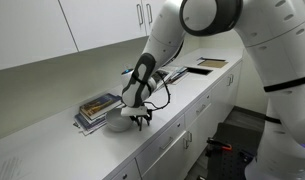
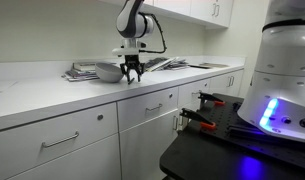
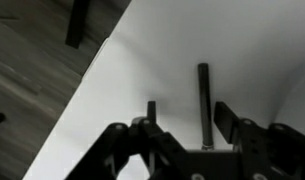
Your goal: Move the pen to the left
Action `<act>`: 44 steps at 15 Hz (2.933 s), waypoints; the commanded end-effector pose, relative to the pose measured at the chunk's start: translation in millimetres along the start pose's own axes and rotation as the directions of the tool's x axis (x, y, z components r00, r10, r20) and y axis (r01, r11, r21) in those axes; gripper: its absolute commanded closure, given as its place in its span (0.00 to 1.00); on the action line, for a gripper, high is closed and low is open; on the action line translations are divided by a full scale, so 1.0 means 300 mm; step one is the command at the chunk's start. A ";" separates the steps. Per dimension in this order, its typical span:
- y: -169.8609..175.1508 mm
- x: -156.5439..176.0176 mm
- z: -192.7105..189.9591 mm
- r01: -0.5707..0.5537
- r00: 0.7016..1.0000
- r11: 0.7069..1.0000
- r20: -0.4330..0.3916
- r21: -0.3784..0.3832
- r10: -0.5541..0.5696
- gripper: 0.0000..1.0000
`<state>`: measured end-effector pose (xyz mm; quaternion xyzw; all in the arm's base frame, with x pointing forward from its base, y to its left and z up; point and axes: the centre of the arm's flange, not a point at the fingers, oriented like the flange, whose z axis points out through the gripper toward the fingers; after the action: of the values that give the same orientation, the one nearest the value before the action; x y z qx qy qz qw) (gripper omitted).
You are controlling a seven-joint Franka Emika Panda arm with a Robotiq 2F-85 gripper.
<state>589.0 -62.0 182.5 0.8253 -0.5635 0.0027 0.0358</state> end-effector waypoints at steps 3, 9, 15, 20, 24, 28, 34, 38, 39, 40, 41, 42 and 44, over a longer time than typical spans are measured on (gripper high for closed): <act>-0.023 -0.002 0.005 0.043 0.999 0.999 -0.028 0.031 -0.042 0.82; -0.035 -0.015 -0.054 0.074 0.997 0.993 -0.044 0.092 -0.070 0.97; -0.016 -0.022 -0.181 0.145 0.989 0.978 -0.042 0.151 -0.140 0.97; 0.042 -0.049 -0.276 0.137 0.990 0.982 -0.051 0.127 -0.131 0.97; 0.089 -0.164 -0.316 -0.004 0.996 0.993 -0.090 0.116 0.015 0.97; 0.040 -0.354 -0.299 -0.217 0.969 0.972 -0.105 0.084 0.225 0.97; -0.131 -0.638 -0.262 -0.511 0.854 0.850 -0.035 0.128 0.519 0.97; -0.261 -0.706 -0.220 -0.625 0.777 0.770 0.012 0.129 0.629 0.97; -0.292 -0.714 -0.206 -0.642 0.764 0.758 0.020 0.116 0.645 0.97; -0.326 -0.720 -0.187 -0.652 0.757 0.751 0.028 0.108 0.653 0.97; -0.353 -0.724 -0.167 -0.655 0.754 0.748 0.034 0.104 0.656 0.97; -0.378 -0.724 -0.147 -0.658 0.752 0.747 0.039 0.090 0.658 0.97; -0.411 -0.727 -0.119 -0.664 0.747 0.743 0.030 0.086 0.664 0.97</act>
<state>603.2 178.0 208.1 0.5894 -0.8061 0.0494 -0.0196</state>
